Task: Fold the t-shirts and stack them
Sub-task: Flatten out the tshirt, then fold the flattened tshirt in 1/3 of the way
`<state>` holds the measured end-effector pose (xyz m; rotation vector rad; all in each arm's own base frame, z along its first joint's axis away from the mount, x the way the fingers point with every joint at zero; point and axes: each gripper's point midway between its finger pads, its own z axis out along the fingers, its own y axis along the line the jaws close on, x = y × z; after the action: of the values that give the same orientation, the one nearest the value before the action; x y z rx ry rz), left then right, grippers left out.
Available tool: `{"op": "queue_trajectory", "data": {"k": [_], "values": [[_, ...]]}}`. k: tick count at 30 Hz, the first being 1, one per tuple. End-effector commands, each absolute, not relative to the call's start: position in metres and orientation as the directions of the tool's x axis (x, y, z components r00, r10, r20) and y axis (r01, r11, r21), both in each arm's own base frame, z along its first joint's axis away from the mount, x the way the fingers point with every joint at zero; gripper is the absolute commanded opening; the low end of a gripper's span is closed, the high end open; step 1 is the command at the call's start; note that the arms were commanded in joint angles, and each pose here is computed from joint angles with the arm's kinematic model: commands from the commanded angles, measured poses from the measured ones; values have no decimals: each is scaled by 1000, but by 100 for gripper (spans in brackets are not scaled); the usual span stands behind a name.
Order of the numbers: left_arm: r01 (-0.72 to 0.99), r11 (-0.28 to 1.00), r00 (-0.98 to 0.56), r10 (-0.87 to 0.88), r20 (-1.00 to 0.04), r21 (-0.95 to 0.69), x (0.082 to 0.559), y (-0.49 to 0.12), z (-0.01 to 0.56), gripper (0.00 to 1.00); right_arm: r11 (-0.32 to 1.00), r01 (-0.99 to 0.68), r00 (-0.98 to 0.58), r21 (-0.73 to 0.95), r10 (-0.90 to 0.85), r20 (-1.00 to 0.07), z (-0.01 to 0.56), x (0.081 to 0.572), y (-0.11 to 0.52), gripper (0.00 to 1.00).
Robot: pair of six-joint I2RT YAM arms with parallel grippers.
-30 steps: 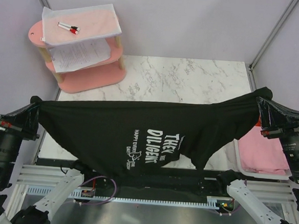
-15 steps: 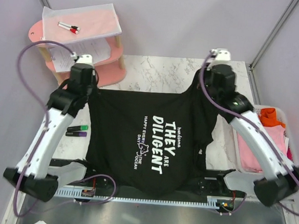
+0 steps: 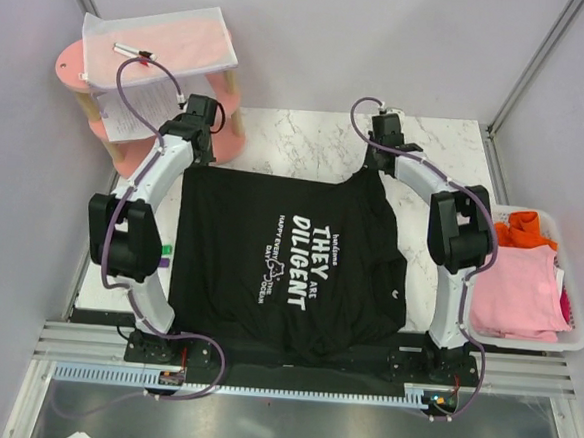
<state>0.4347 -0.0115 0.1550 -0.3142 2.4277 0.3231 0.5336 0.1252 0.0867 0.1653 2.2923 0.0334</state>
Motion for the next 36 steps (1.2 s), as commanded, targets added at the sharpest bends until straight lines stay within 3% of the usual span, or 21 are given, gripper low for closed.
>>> {"op": "queue_trajectory", "data": {"k": [1, 7, 13, 22, 30, 36], "values": [[-359, 926, -662, -162, -732, 120, 476, -1, 185, 2, 975, 97, -543, 200, 220, -810, 126, 592, 133, 0], [-363, 924, -665, -168, -727, 118, 489, 9, 181, 2, 973, 58, -494, 225, 224, -840, 152, 632, 141, 0], [-369, 924, -668, -188, -720, 100, 473, 7, 180, 2, 973, 38, -506, 226, 214, -835, 162, 615, 141, 0], [-411, 909, -690, -254, -678, 78, 424, 9, 161, 2, 965, 41, -607, 258, 229, -761, 144, 533, 134, 0], [-445, 890, -724, -294, -624, 96, 398, 11, 133, 2, 952, 10, -579, 307, 256, -774, 173, 465, 127, 0], [-454, 885, -761, -323, -563, 107, 386, 7, 103, 2, 942, -6, -658, 335, 248, -711, 145, 417, 132, 0]]}}
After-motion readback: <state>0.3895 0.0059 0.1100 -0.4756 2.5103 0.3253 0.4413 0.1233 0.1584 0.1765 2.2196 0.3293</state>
